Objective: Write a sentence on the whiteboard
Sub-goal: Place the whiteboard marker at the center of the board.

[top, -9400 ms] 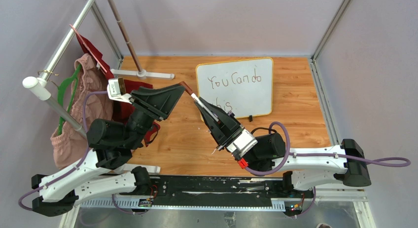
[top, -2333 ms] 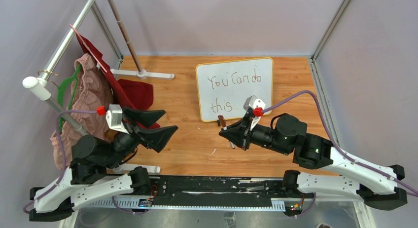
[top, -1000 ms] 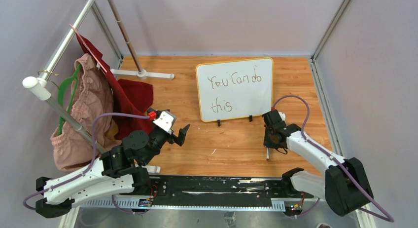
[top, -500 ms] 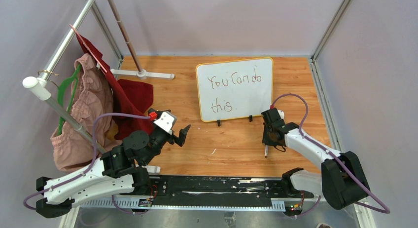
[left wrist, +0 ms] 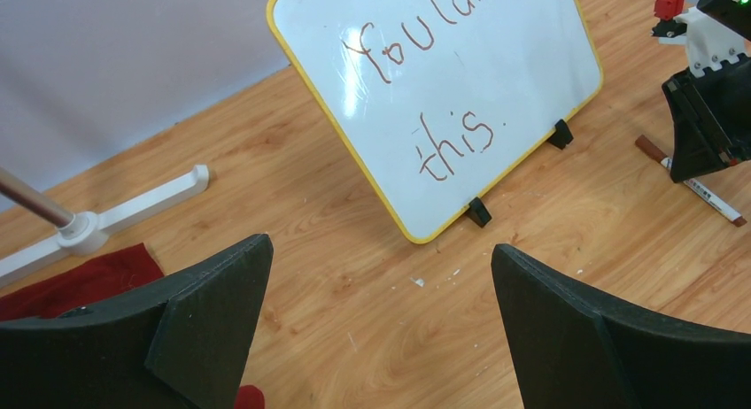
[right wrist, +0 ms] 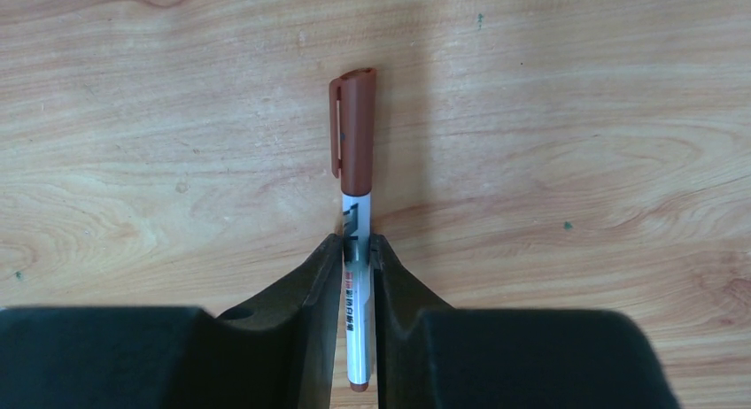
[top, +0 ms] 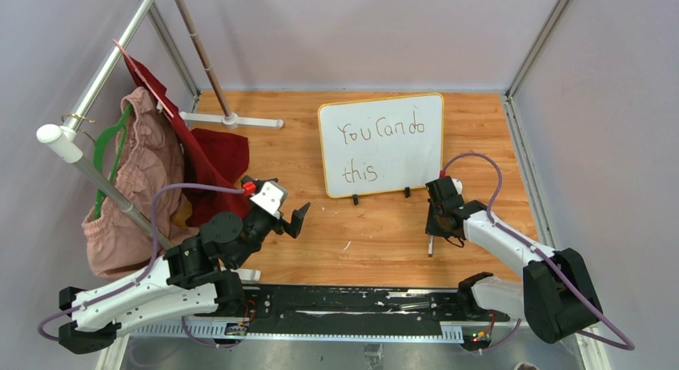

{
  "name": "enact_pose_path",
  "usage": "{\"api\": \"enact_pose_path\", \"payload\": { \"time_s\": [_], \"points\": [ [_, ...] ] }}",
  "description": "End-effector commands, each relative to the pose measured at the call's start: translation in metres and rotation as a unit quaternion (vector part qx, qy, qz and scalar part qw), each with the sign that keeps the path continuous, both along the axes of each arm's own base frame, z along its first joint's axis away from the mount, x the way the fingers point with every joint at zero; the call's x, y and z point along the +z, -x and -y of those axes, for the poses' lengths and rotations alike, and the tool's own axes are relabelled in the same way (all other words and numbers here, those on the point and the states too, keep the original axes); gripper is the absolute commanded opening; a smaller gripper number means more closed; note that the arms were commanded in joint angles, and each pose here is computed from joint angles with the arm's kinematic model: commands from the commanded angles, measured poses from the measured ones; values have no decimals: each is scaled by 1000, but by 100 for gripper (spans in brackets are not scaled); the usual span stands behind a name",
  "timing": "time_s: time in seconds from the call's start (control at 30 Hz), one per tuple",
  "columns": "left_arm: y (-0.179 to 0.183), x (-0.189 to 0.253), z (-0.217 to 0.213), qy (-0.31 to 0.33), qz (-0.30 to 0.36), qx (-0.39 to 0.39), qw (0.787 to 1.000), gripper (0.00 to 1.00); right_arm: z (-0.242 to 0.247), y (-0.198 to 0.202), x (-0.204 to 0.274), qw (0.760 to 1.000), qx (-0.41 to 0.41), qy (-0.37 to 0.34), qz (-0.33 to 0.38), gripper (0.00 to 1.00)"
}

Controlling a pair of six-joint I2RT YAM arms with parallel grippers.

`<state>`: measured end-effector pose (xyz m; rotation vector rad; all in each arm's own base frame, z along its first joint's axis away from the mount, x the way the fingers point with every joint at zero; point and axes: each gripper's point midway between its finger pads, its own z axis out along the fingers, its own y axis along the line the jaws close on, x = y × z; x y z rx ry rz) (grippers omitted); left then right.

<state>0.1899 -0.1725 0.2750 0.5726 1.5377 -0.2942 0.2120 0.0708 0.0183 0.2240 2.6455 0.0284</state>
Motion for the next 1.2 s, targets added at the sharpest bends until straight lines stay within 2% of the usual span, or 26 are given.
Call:
{"api": "enact_pose_path", "payload": {
  "time_s": [0.0,0.3,0.83,1.17],
  "points": [
    [1,4,4,17,3,-6,1000,100,9,12,-9,1000,-15,7,-21,23],
    [1,3,4,17,2,-7,1000,100,10,15,-6,1000,-14,5,-20,23],
    [1,2,7,15,1,-12,1000,100,9,15,-7,1000,-8,5,-19,0],
    [2,1,7,15,0,-12,1000,100,8,14,-9,1000,-6,2,-22,0]
  ]
}}
